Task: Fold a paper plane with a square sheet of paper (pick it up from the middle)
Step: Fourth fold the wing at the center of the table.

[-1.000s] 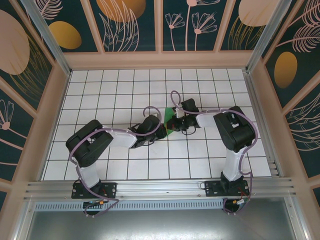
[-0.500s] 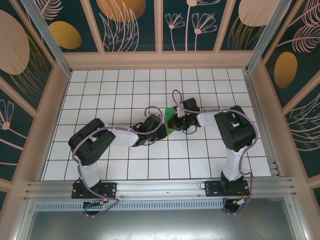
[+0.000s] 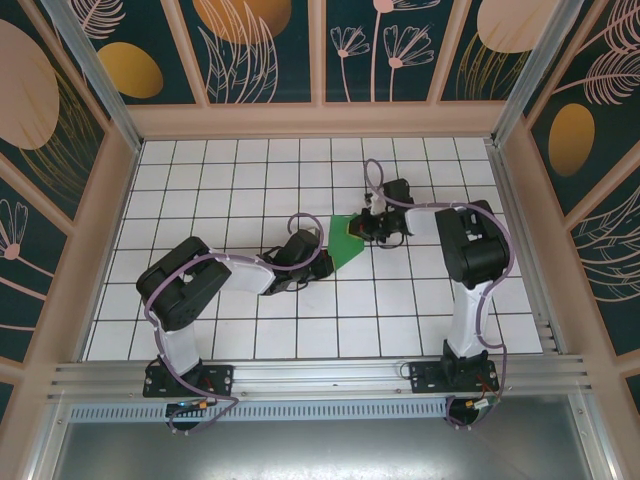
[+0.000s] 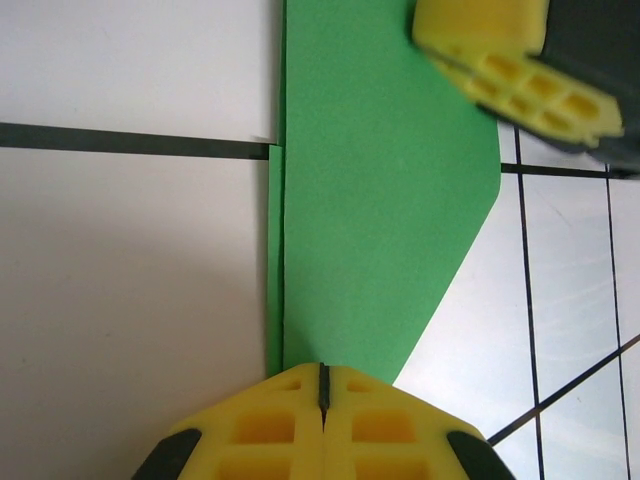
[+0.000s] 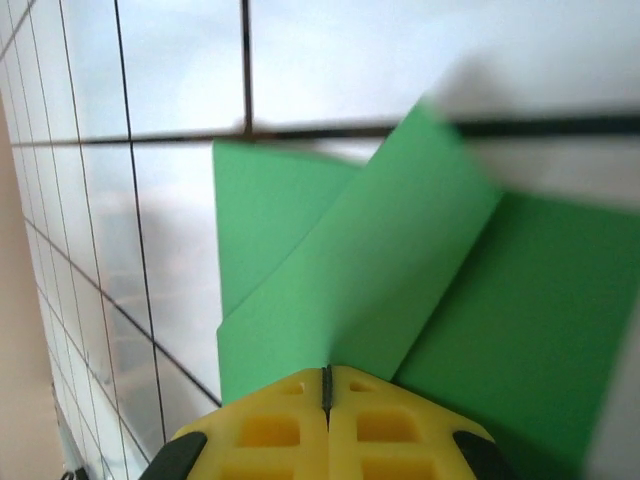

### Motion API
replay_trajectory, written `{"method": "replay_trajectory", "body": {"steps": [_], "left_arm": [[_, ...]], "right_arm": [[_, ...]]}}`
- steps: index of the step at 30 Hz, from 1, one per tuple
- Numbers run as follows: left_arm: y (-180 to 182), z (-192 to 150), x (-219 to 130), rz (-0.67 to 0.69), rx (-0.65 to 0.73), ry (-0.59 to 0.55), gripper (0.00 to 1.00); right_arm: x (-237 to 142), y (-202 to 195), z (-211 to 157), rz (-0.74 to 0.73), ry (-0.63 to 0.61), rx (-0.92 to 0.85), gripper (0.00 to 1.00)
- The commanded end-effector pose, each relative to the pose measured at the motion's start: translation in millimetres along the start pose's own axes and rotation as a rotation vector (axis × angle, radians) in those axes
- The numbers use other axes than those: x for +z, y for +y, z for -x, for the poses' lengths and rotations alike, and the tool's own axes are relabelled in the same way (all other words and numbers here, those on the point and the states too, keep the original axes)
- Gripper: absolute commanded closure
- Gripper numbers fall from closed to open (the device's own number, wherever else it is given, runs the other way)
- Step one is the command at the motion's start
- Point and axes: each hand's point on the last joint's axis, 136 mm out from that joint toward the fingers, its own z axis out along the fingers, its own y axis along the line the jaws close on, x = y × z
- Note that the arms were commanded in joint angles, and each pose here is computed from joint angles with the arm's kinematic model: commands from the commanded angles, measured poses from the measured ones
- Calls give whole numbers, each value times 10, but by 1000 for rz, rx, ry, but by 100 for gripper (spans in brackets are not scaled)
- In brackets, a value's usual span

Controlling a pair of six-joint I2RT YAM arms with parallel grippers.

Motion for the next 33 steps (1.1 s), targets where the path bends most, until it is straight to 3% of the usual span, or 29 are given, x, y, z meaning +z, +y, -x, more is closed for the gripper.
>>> {"method": "replay_trajectory", "body": {"steps": [1, 7, 13, 17, 19, 26, 30, 33], "left_arm": [[631, -662, -11, 184, -19, 232, 100], [581, -638, -2, 166, -15, 227, 100], [491, -569, 9, 144, -2, 210, 100], [415, -484, 5, 132, 17, 185, 100], [305, -347, -17, 119, 33, 142, 100], [-183, 380, -332, 42, 56, -88, 44], [-201, 724, -611, 60, 39, -230, 20], [-137, 830, -719, 86, 33, -280, 9]], "right_arm": [[-26, -413, 318, -134, -85, 19, 100], [-85, -484, 640, -149, -135, 29, 100], [-262, -295, 931, -143, -195, -11, 100], [-379, -148, 940, -119, -212, -19, 100], [-458, -61, 861, -97, -222, -18, 95], [-687, 87, 248, -36, -210, 61, 60], [-692, 165, -65, 9, -191, 100, 53], [-634, 222, -175, 14, -181, 110, 51]]}}
